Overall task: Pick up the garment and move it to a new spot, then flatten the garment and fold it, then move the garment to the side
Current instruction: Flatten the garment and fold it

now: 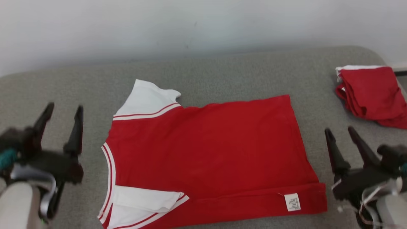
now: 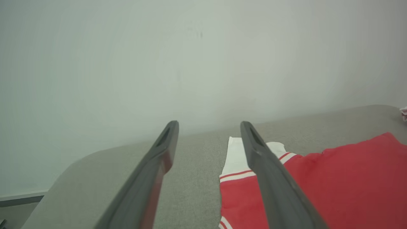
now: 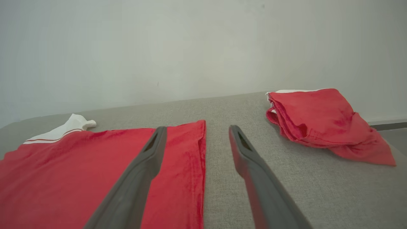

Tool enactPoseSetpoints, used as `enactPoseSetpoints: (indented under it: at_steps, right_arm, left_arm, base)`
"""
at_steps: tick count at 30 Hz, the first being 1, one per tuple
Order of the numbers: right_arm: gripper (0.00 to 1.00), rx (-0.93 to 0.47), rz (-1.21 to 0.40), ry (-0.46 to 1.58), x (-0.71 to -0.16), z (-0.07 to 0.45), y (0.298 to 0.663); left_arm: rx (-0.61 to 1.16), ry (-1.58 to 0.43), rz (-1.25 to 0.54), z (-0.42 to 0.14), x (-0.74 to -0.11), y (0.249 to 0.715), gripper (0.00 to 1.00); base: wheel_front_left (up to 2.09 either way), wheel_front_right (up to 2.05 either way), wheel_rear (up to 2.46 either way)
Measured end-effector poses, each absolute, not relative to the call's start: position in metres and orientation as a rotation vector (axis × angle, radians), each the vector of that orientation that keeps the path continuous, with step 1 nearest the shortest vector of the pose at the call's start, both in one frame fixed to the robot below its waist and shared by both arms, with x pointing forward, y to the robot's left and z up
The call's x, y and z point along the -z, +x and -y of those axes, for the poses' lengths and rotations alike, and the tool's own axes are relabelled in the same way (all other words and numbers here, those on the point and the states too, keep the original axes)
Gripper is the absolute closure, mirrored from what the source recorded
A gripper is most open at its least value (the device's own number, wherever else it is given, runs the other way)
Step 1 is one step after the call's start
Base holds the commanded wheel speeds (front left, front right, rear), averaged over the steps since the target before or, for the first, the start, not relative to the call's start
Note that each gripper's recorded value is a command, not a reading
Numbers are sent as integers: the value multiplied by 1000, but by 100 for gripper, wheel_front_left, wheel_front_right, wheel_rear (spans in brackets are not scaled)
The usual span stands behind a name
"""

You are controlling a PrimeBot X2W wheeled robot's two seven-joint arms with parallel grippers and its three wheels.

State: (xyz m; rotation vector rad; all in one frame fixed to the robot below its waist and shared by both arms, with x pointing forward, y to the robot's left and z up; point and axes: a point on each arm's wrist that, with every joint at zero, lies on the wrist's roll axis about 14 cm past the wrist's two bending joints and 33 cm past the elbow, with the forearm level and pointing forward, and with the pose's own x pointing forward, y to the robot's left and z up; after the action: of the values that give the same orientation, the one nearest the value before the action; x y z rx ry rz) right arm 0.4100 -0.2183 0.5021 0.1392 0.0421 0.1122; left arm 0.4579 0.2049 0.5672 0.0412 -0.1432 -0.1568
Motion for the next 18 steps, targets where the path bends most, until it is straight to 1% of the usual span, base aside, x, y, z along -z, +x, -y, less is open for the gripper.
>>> enactPoseSetpoints:
  at_steps: [4, 8, 12, 18]
  right_arm:
    - [0, -136, -100, 108, -502, 220, 444]
    - [0, -167, -170, 60, -494, 216, 475]
    - [0, -182, -242, 34, -483, 213, 506]
    - [0, -199, -362, 11, -454, 205, 540]
  left_arm:
    - [231, 57, 118, -188, -581, 501, 0]
    - [286, 81, 32, -176, -573, 540, 0]
    - [342, 121, -58, -160, -558, 575, 0]
    - [381, 109, -243, -142, -515, 614, 0]
  base:
    - [0, 0, 0]
    - [0, 0, 0]
    - [0, 0, 0]
    - [0, 0, 0]
